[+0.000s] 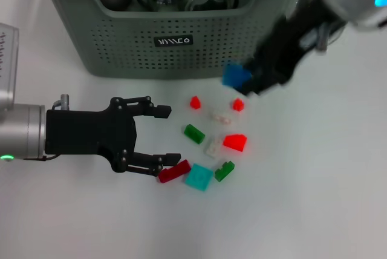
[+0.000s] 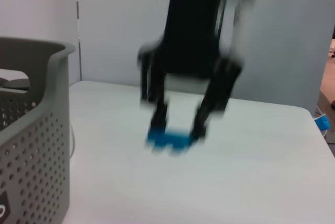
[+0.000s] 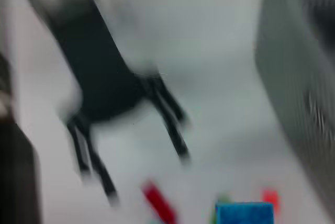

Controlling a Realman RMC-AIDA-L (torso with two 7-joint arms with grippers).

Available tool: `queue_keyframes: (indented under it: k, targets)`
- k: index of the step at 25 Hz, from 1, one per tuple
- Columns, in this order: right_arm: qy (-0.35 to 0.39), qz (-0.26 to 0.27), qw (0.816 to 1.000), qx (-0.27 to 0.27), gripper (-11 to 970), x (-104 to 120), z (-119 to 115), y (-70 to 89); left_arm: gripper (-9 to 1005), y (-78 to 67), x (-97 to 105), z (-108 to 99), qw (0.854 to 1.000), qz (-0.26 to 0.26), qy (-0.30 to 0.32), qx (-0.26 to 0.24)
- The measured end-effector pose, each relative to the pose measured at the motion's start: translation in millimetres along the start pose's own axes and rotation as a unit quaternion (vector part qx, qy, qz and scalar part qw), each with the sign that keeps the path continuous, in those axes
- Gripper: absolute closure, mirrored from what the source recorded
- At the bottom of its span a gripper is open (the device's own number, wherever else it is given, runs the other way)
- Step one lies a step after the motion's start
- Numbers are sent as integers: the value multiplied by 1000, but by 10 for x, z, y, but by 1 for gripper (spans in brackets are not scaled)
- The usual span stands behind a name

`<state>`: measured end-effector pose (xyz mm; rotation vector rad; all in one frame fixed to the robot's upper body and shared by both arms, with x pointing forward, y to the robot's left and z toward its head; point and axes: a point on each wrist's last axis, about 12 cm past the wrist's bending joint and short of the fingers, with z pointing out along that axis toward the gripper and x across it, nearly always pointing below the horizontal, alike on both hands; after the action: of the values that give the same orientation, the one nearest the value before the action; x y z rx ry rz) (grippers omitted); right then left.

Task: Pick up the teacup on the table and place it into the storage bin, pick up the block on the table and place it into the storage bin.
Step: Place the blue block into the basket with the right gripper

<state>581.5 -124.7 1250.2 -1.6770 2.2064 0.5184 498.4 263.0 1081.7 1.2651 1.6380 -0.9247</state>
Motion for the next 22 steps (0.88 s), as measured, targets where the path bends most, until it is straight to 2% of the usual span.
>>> queue_keyframes:
  k: [2, 4, 6, 8, 11, 15, 22]
  targets:
    - [-63, -6, 998, -9, 500, -128, -267, 40, 121, 1, 1, -1, 1000, 0, 0, -1]
    - [-115, -2, 993, 1, 495, -258, -463, 0, 121, 2, 3, 2, 1000, -1, 0, -1]
    - [-153, 20, 988, 30, 490, -378, -606, -117, 121, 8, -4, 9, 1000, 0, 0, 0]
    - [-162, 55, 983, 66, 485, -459, -651, -294, 121, 17, -14, 13, 1000, 2, 0, 0]
    - [-134, 107, 979, 114, 478, -520, -591, -577, 120, 28, -30, 8, 1000, 5, -1, -1]
    - [-87, 140, 976, 141, 469, -483, -369, -817, 121, 37, -39, 10, 1000, 6, -1, -2]
    - [-41, 148, 974, 166, 452, -343, 54, -972, 120, 57, -62, 25, 1000, 10, -2, -1]
